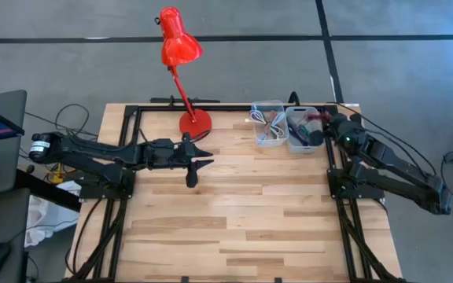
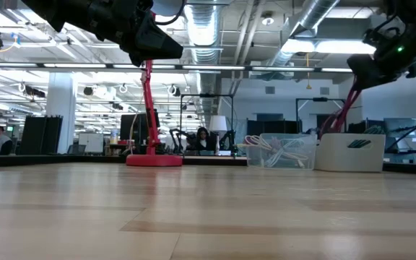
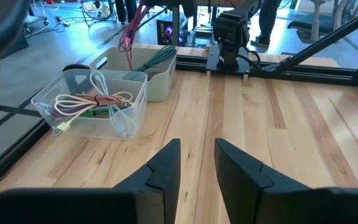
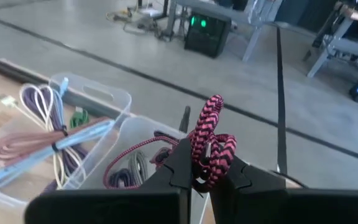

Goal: Pick & Place USB Port
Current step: Put the black and pink charger cable into the gray bin, then return to Home Position

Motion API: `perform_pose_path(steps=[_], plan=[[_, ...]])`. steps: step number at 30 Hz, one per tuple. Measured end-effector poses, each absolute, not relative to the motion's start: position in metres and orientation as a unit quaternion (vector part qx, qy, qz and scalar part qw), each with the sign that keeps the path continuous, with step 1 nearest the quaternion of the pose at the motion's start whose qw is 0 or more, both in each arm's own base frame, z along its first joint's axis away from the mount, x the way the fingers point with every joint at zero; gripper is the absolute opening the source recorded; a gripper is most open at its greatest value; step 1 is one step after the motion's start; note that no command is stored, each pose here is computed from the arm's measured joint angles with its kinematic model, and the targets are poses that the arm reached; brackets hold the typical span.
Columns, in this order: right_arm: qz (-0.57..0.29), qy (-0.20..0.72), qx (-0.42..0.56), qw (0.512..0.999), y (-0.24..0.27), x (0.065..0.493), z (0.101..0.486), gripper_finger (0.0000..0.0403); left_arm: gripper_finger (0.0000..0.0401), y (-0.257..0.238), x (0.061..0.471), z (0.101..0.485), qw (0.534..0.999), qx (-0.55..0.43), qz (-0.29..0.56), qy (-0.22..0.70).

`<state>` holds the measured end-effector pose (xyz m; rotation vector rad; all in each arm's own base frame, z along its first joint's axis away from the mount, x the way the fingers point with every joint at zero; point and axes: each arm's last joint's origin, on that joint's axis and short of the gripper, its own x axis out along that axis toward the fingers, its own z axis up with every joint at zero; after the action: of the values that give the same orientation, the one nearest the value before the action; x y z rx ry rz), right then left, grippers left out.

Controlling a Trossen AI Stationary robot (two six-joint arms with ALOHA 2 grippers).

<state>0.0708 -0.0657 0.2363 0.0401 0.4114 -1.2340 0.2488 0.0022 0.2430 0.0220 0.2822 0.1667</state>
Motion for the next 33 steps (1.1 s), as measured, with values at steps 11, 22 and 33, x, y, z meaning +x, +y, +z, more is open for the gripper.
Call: perform_pose_path(steps=[11,22,33], plan=[[-0.576,0.207,0.032,0.790,-0.069,0.075,0.232,0.0093,0.0097,0.002,0.249,0.243,0.987,0.011,0.083,0.140],[-0.521,0.153,0.016,0.839,-0.068,0.084,0.246,0.0138,0.0097,0.002,0.247,0.246,0.987,0.010,0.083,0.134],[-0.255,0.078,0.034,0.963,-0.043,0.090,0.284,0.0125,0.0093,-0.008,0.211,0.280,0.993,0.060,0.052,0.084]])
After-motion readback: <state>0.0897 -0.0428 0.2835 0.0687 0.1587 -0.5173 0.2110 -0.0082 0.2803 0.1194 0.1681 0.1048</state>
